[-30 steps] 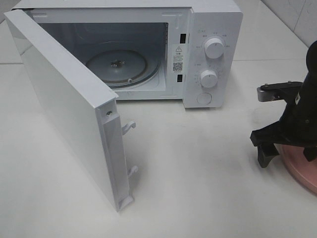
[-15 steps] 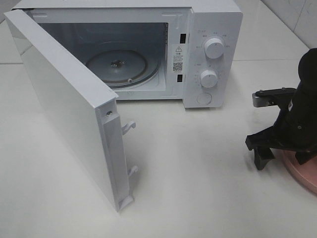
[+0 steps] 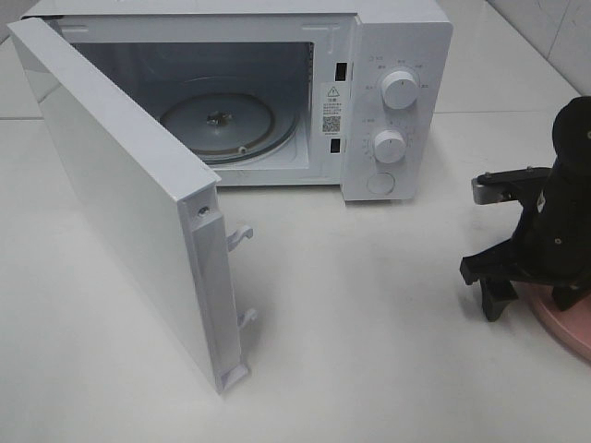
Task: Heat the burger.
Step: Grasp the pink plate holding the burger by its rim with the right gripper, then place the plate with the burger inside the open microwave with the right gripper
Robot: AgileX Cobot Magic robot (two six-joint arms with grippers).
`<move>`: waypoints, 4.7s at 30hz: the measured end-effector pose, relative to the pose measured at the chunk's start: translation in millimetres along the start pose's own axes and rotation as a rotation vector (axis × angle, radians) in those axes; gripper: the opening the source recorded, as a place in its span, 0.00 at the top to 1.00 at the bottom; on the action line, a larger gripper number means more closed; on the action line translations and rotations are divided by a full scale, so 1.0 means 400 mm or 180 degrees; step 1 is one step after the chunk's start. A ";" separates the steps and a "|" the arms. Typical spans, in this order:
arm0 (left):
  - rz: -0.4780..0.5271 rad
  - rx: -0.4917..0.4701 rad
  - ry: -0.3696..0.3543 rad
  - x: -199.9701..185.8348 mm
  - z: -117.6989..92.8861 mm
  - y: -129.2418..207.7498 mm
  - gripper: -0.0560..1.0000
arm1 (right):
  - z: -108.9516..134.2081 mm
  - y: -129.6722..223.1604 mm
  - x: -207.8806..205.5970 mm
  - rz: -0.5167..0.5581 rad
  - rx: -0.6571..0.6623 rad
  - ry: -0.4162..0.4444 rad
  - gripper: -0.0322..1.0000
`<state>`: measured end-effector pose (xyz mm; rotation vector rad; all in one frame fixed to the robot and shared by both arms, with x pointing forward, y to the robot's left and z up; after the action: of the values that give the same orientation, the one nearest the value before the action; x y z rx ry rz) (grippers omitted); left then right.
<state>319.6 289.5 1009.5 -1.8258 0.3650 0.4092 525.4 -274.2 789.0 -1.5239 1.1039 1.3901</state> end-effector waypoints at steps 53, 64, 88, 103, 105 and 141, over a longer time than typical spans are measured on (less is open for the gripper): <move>0.0000 0.0000 0.0000 0.000 0.000 0.000 0.03 | -0.005 0.028 -0.042 0.0238 -0.0180 0.0745 0.95; 0.0000 0.0000 0.0000 0.000 0.000 0.000 0.03 | 0.019 0.041 -0.081 0.0202 -0.0451 0.0987 0.94; 0.0000 0.0000 0.0000 0.000 0.000 0.000 0.03 | 0.051 0.202 -0.204 -0.0028 -0.0873 0.1241 0.94; 0.0000 0.0000 0.0000 0.000 0.000 0.000 0.03 | 0.059 0.269 -0.281 -0.0214 -0.1438 0.1443 0.94; 0.0000 0.0000 0.0000 0.000 0.000 0.000 0.03 | 0.060 0.270 -0.285 -0.0236 -0.1491 0.1441 0.94; 0.0000 0.0000 0.0000 0.000 0.000 0.000 0.03 | 0.120 0.186 -0.314 -0.0699 -0.3640 0.1528 0.94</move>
<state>319.6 289.5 1009.5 -1.8258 0.3650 0.4092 436.5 -240.7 910.1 -2.7872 0.2741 1.6181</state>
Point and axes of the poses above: a point on each arm's last joint axis where the gripper is mounted, x pointing out along that axis toward the gripper, z along the wrist's bending axis when the last joint is at zero, y = z × x, the point moved 10 cm from there along x, pointing out along that axis toward the gripper, and after that the axes turned 15 degrees about -x, right-handed, at the moved point
